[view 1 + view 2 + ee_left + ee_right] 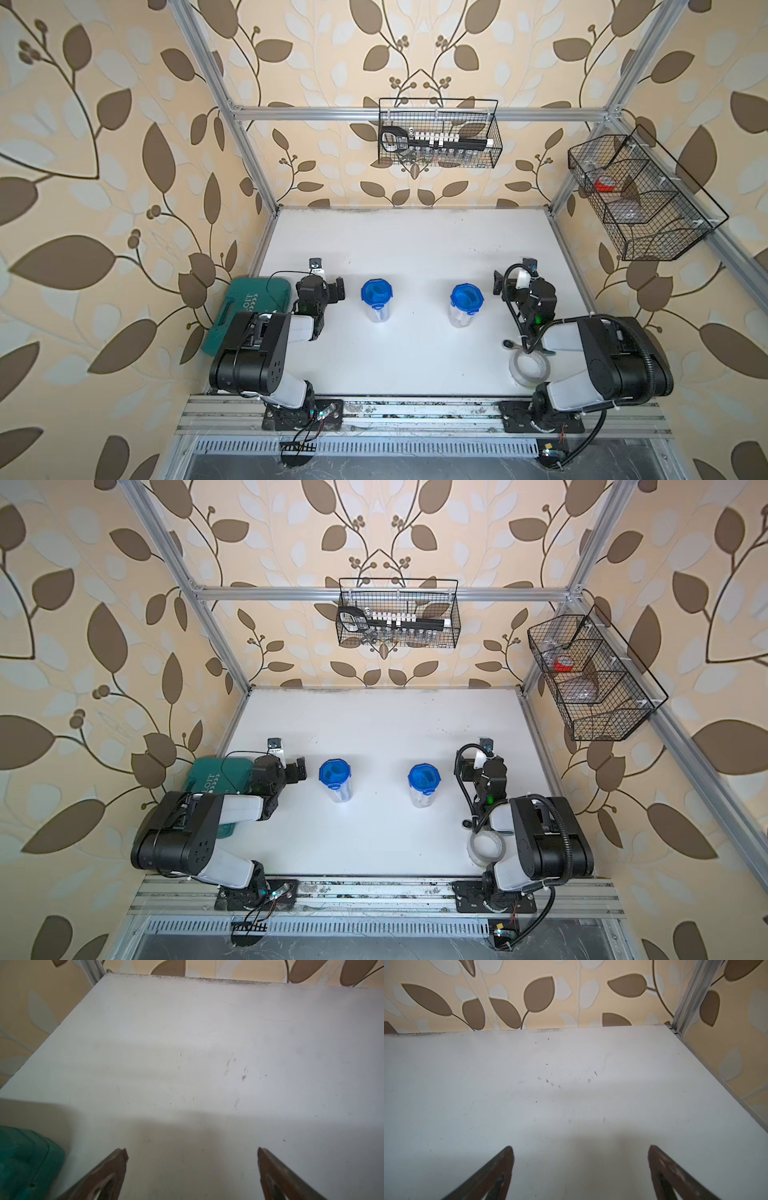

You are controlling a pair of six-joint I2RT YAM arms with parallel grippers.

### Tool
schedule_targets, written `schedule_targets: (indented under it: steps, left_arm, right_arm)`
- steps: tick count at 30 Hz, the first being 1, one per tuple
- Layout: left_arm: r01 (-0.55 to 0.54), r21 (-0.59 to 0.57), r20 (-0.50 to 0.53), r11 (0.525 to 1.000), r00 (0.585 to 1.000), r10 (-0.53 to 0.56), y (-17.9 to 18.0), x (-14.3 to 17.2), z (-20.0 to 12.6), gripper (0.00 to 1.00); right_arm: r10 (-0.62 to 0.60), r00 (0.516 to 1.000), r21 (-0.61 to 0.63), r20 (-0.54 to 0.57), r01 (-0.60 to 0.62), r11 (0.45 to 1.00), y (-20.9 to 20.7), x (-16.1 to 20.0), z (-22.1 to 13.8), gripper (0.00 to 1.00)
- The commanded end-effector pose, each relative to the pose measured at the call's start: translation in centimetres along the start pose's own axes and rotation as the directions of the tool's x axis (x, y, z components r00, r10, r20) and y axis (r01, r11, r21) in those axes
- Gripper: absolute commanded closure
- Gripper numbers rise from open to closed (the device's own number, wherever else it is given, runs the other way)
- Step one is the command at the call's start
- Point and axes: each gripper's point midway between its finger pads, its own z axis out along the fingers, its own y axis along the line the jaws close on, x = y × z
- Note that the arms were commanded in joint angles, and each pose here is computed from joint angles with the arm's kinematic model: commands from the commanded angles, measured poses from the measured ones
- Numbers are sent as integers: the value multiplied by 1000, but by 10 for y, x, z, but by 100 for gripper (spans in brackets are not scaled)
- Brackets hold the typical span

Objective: Take out toiletry kits
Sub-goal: Adjust the container at the center of the board.

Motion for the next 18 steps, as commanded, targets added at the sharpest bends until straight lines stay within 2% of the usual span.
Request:
schedule_targets:
  steps: [1,18]
  left_arm:
    - [-10,10,35,1000,999,10,-2,-13,2,1]
    - [-9,12,42,1000,999,8,-2,-14,0,1]
  right_arm:
    - [-16,1000,-23,21,16,1000,5,-5,-2,1]
    - [-16,1000,-18,20,17,1000,5,-5,-2,1]
